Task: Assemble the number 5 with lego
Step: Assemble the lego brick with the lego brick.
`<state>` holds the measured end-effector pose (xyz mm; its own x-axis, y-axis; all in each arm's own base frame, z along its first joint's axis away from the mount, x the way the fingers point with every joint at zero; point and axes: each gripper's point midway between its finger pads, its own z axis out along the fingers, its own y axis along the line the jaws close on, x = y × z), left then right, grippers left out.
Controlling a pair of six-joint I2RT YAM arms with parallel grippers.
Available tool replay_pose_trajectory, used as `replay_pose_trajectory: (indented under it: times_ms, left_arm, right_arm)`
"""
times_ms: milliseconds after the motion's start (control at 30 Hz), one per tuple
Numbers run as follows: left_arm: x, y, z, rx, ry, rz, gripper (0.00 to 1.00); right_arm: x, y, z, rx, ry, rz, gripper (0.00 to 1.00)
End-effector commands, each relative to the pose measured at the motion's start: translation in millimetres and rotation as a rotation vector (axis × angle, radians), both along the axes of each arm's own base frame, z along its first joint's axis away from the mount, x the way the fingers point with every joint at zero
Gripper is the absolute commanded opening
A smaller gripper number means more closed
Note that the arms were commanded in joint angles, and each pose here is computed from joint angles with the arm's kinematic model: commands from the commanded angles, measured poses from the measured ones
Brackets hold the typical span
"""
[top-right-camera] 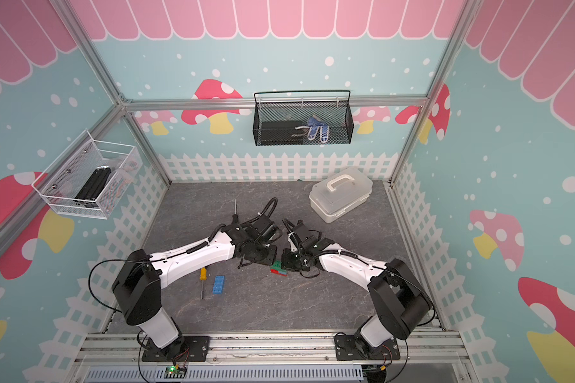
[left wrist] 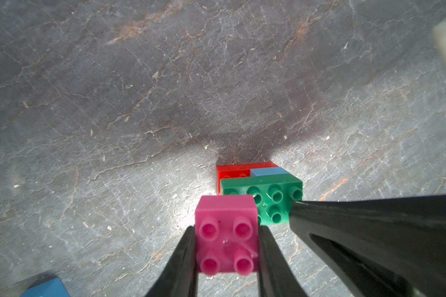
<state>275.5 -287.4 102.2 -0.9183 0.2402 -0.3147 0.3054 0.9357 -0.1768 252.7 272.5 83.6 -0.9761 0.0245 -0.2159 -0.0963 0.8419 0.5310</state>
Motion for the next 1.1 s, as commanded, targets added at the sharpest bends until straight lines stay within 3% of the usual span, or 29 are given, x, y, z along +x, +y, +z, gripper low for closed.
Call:
replay_pose_trajectory:
  times_ms: [0,433,700,1067]
  left_arm:
    - [-2.5,-9.3,-2.2,-0.007,0.005,0.000,0.27]
    - [-4.9,-18.4,-7.0,-0.007,0.007,-0.020,0.27]
    - [-1.5,-14.2,5.3,-0.010,-0.032,-0.004,0.27]
    - [-1.1,-14.2,13.8,-0.030,-0.040,-0.007,0.27]
  right_arm:
    - [-7.5,-11.1,-24.8,-0.056,0.062,-0.024,0.00]
    - [-12.4,-15.6,-30.6,-0.071,0.074,-0.016,0.00]
    - [-2.9,1.4,-2.8,0.036,0.025,-0.005,0.00]
    - [0.8,-4.0,22.2,0.081,-0.020,-0.029,0.00]
